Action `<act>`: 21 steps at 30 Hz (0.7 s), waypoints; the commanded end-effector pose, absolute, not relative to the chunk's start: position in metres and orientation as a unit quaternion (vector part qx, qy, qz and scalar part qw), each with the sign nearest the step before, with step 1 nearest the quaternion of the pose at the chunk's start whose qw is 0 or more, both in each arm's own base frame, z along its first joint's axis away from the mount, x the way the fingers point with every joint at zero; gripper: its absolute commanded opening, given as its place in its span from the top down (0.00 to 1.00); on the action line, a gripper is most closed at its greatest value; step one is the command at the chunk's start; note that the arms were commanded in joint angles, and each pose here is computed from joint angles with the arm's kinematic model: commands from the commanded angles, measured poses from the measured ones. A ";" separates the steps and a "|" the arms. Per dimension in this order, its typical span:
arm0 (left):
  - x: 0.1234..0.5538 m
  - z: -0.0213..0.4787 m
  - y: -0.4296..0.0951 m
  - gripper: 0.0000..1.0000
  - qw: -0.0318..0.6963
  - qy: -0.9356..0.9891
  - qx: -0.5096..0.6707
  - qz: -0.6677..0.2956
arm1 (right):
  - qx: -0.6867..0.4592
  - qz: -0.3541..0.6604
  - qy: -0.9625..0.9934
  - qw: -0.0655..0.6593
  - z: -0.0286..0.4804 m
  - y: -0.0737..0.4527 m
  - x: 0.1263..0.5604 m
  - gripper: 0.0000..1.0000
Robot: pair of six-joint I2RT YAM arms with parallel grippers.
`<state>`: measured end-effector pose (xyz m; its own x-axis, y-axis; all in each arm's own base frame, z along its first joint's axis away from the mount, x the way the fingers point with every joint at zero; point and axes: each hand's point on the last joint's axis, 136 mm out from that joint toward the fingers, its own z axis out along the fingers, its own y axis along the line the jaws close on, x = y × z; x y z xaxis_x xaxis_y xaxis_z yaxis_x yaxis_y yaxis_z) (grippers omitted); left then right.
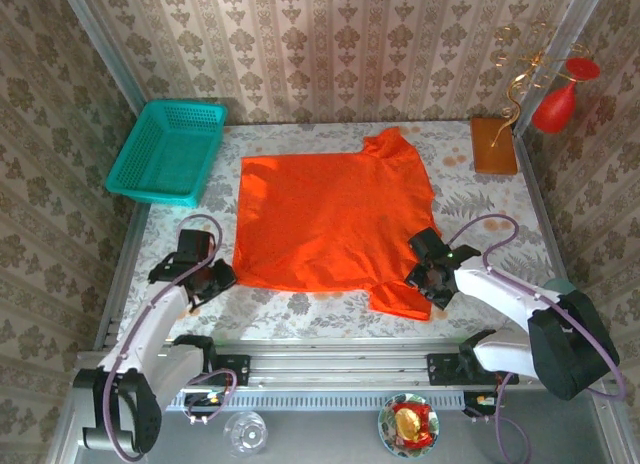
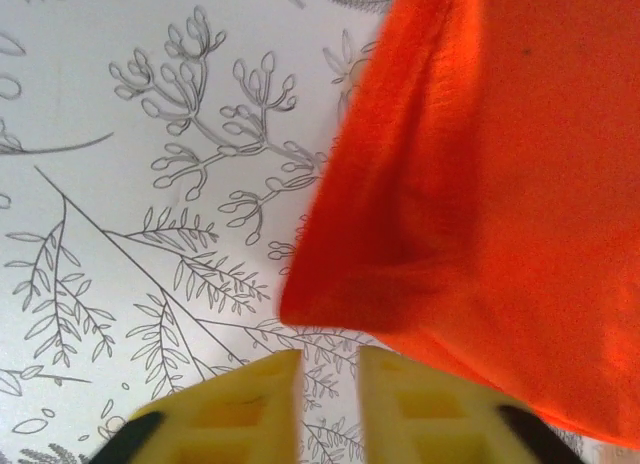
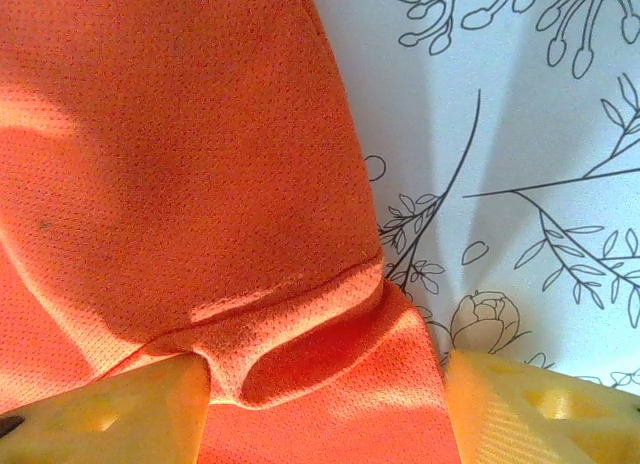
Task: Fold the inside-out t-shirt
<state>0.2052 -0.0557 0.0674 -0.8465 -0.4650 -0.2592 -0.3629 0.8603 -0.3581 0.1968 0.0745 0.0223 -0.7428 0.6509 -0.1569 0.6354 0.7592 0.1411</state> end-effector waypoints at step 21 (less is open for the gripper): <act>0.244 0.041 -0.118 0.58 0.082 0.973 -0.105 -0.189 | 0.330 0.050 0.939 0.081 0.020 0.085 0.206 0.32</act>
